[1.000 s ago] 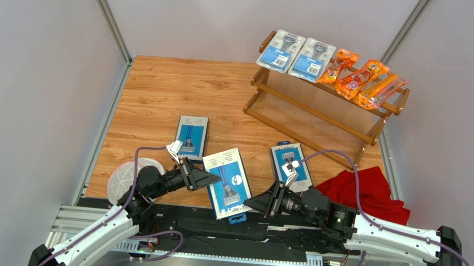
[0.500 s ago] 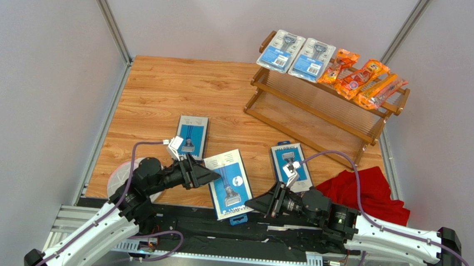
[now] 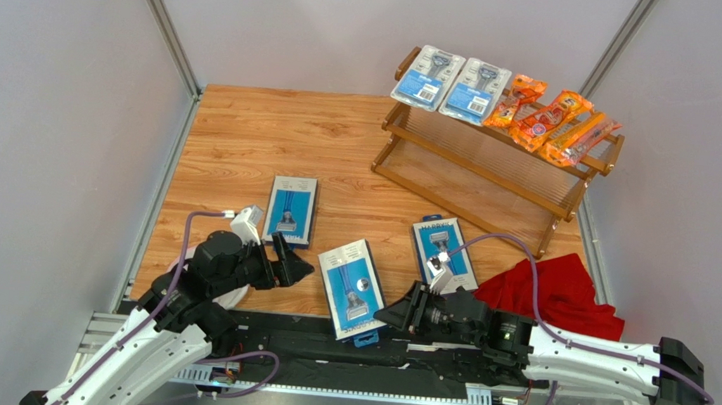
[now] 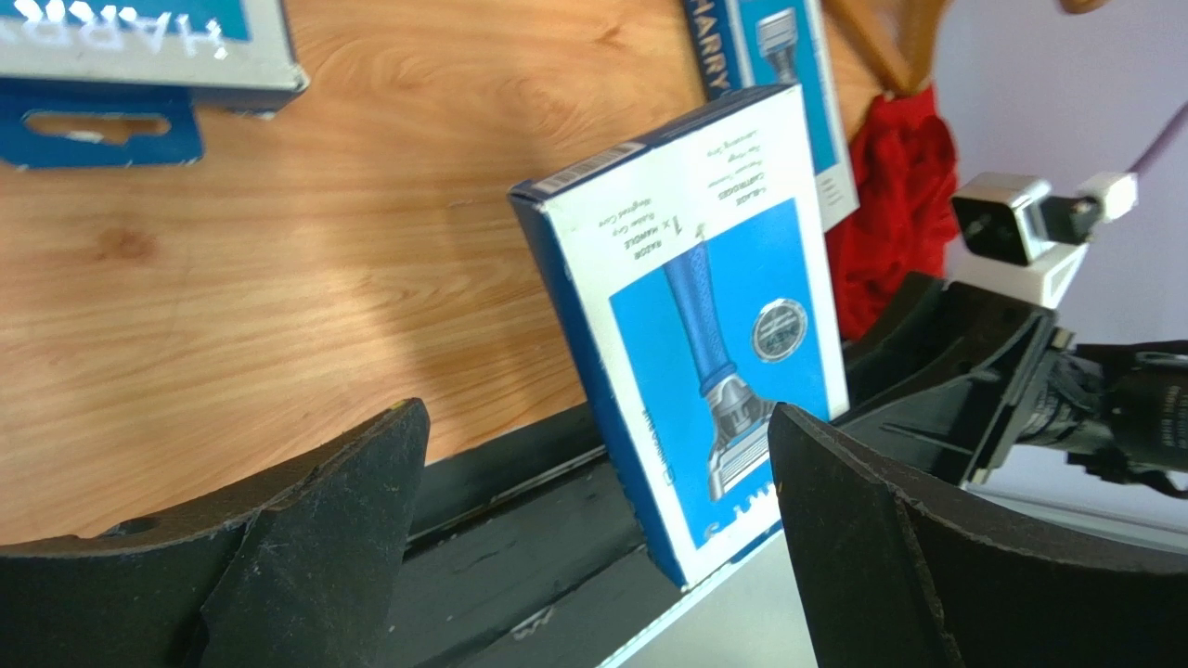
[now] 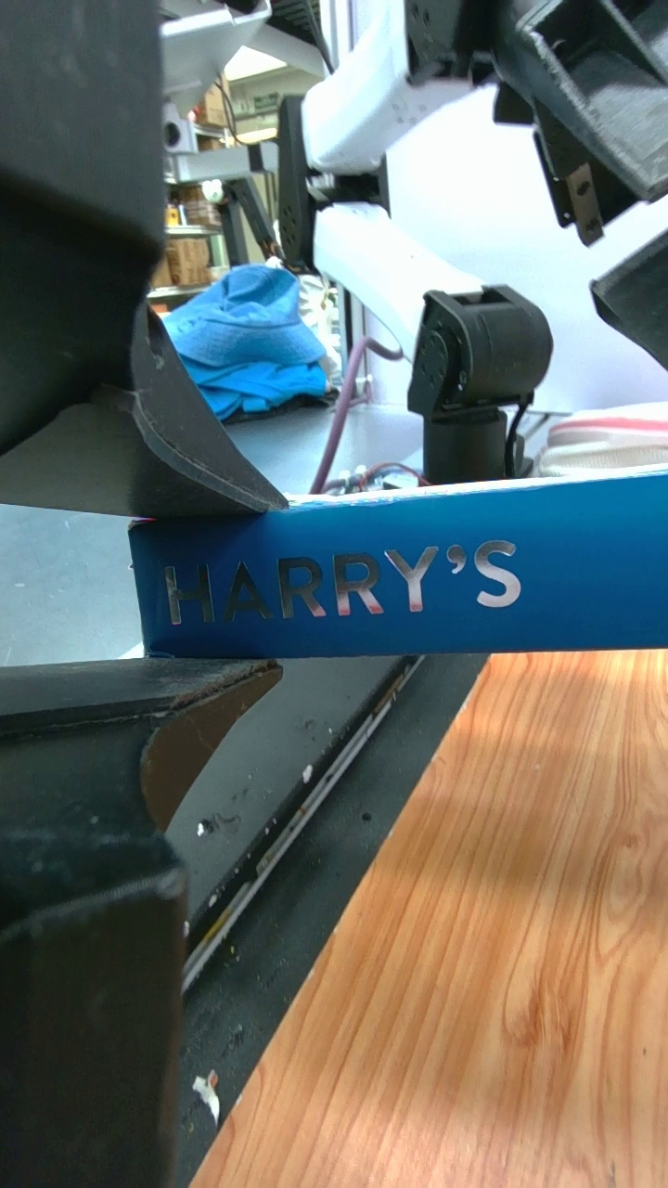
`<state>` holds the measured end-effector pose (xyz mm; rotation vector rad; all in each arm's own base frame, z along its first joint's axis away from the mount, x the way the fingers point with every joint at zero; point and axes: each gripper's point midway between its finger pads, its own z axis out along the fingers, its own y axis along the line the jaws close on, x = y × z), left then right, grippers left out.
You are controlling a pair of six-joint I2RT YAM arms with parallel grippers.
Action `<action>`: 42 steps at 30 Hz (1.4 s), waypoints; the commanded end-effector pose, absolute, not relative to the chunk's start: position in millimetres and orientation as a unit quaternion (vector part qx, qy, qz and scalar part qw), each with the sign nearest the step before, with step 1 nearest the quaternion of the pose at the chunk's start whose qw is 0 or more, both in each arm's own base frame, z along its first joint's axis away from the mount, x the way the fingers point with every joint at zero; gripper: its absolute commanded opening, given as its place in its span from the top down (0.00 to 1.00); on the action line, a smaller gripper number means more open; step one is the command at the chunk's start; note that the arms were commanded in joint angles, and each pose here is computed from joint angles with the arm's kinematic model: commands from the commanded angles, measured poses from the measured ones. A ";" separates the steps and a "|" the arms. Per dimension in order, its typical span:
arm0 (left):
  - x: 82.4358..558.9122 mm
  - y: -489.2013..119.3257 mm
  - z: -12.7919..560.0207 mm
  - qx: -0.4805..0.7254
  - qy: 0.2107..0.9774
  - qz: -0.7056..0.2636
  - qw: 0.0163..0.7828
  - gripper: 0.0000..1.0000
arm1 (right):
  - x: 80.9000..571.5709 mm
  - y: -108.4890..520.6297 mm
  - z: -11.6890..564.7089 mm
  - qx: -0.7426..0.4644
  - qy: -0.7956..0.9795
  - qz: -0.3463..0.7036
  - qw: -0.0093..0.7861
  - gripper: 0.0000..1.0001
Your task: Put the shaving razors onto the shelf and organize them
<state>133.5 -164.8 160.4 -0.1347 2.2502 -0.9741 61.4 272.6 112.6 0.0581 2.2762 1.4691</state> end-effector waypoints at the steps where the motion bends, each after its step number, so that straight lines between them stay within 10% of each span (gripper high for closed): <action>1: 130.8 -156.7 159.8 -0.045 0.871 -0.353 0.338 0.01 | 67.4 295.7 151.6 0.006 0.786 0.571 0.237 1.00; 18: 128.3 -152.9 168.4 -0.048 0.864 -0.359 0.350 0.01 | 82.1 370.0 186.8 -0.038 0.720 0.669 0.182 1.00; 42: 122.2 -144.2 193.6 -0.058 0.847 -0.373 0.375 0.01 | 259.0 328.7 234.4 0.105 0.660 0.677 0.308 1.00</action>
